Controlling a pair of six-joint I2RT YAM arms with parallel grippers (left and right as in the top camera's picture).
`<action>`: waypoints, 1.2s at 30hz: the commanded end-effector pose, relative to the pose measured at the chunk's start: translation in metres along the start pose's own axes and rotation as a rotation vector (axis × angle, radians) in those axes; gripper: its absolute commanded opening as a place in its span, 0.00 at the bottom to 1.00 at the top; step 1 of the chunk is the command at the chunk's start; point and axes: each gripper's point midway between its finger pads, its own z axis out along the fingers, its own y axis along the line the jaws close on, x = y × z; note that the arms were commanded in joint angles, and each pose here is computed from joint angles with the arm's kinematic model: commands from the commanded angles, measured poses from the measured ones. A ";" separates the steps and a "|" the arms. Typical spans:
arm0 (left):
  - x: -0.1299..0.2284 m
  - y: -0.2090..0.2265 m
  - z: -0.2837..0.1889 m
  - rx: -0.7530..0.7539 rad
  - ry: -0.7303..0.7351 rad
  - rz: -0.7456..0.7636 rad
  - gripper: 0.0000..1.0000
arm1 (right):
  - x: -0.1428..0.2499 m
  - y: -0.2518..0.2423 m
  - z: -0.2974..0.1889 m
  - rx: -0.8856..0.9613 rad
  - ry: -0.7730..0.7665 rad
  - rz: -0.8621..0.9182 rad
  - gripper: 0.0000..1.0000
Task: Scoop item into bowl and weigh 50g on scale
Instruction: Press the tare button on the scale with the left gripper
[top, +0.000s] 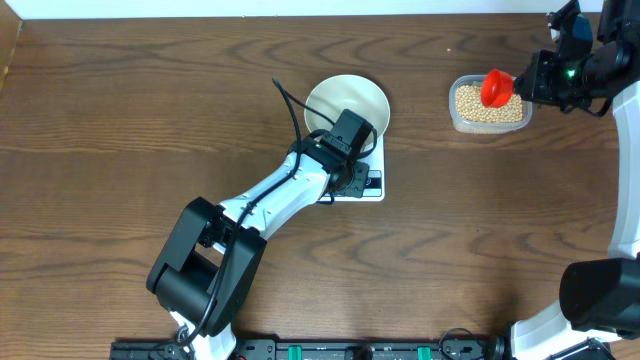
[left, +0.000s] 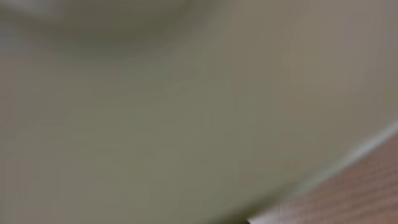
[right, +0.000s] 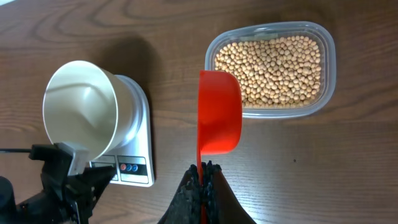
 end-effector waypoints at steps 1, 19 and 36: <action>-0.003 0.007 0.008 -0.039 -0.020 0.030 0.07 | -0.001 0.000 -0.005 0.003 -0.008 -0.003 0.01; 0.008 0.010 0.032 -0.047 0.021 0.050 0.07 | 0.005 0.000 -0.005 0.003 0.016 0.007 0.01; 0.019 -0.010 0.033 -0.039 0.040 0.184 0.07 | 0.007 -0.003 -0.005 0.020 0.022 0.009 0.01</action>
